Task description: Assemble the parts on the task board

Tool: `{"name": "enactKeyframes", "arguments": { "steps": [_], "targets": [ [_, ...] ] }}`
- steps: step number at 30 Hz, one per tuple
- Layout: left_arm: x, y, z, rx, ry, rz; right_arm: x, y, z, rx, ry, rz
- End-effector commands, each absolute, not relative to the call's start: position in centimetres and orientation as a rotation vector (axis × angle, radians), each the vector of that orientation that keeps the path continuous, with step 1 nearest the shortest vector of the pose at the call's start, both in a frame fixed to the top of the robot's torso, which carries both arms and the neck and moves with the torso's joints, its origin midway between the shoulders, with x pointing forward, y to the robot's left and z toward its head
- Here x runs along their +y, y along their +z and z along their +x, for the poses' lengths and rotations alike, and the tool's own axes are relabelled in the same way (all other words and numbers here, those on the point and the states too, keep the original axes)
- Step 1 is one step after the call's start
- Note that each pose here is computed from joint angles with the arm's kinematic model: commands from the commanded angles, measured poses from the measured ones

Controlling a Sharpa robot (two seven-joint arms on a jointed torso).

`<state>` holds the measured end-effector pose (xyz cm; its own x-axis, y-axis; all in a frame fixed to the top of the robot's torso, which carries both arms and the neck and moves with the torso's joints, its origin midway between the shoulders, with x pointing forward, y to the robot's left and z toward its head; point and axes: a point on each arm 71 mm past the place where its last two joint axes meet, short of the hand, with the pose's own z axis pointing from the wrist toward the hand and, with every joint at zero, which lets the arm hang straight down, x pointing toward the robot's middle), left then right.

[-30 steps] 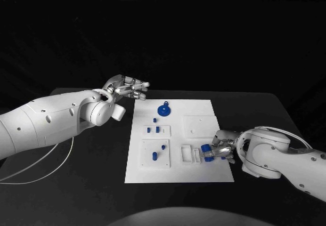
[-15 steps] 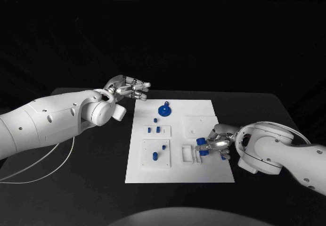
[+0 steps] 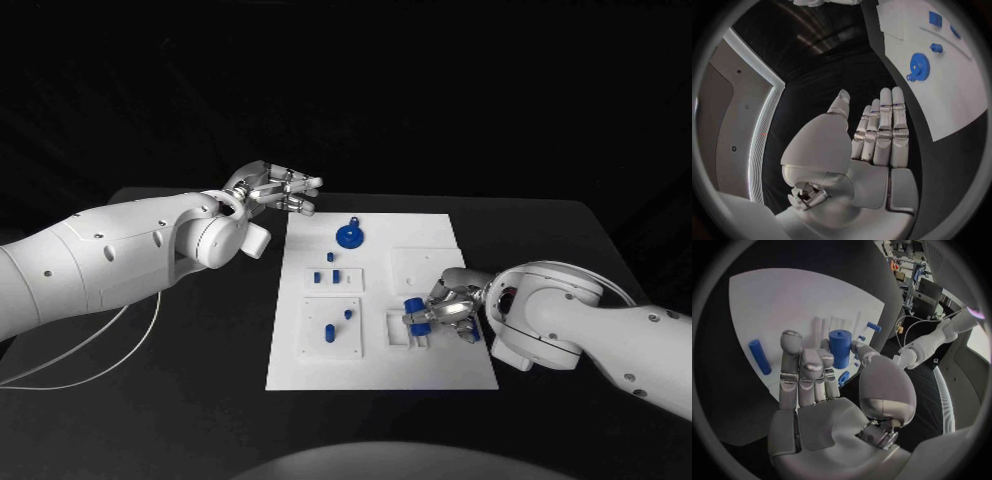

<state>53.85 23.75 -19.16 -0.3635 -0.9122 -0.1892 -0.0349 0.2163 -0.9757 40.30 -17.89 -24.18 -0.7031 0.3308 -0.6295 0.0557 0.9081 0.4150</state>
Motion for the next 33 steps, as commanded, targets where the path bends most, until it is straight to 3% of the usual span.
{"name": "enactKeyframes", "arguments": {
  "steps": [1,33],
  "targets": [
    [23.4,-19.2,53.8,1.633,-1.289,-0.896,-17.7,-24.8,40.1,2.373,0.418,0.290],
    [23.2,-19.2,53.8,1.641,-1.291,-0.894,-16.0,-26.1,40.0,2.418,0.425,0.245]
  ]
}}
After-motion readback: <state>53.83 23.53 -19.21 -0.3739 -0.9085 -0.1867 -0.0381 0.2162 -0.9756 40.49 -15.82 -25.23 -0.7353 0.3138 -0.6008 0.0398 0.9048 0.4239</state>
